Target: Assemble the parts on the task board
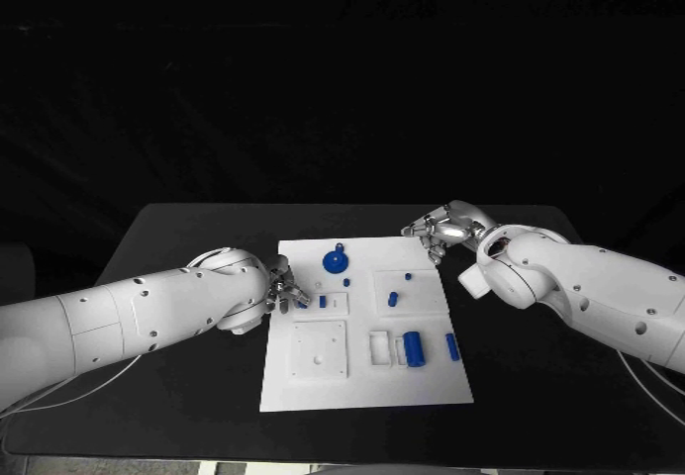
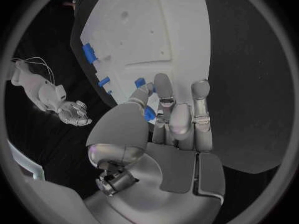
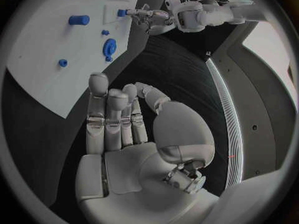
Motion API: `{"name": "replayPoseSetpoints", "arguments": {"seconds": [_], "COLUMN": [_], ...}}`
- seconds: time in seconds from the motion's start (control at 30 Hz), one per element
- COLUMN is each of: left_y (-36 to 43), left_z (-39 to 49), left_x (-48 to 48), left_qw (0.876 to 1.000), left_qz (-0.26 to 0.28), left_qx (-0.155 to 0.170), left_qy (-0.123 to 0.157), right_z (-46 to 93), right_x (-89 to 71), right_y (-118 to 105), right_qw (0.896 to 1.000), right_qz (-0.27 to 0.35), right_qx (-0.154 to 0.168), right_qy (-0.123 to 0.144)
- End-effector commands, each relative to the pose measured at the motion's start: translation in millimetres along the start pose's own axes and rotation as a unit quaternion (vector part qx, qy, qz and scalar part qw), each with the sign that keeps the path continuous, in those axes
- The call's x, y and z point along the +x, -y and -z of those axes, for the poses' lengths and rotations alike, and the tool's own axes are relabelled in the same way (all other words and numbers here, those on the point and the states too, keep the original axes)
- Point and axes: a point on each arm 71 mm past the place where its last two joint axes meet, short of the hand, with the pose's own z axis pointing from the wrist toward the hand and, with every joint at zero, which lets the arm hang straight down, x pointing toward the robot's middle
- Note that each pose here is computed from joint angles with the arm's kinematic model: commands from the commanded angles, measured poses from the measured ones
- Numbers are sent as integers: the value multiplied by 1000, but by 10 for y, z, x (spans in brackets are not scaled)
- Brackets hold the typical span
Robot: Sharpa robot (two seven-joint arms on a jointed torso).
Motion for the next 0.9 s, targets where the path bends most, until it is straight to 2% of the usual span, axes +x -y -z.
{"name": "replayPoseSetpoints", "arguments": {"seconds": [0.03, 0.9], "left_y": [-73, -42], "left_z": [-21, -43], "left_x": [98, 99], "left_qw": [999, 1000], "left_qz": [-20, -6], "left_qx": [-22, -19], "left_qy": [-18, -19], "right_z": [1, 2], "right_x": [17, 22], "right_y": [-3, 3], "right_qw": [1000, 1000], "right_qz": [4, 3], "right_qx": [-3, -2], "right_qy": [-8, -8]}}
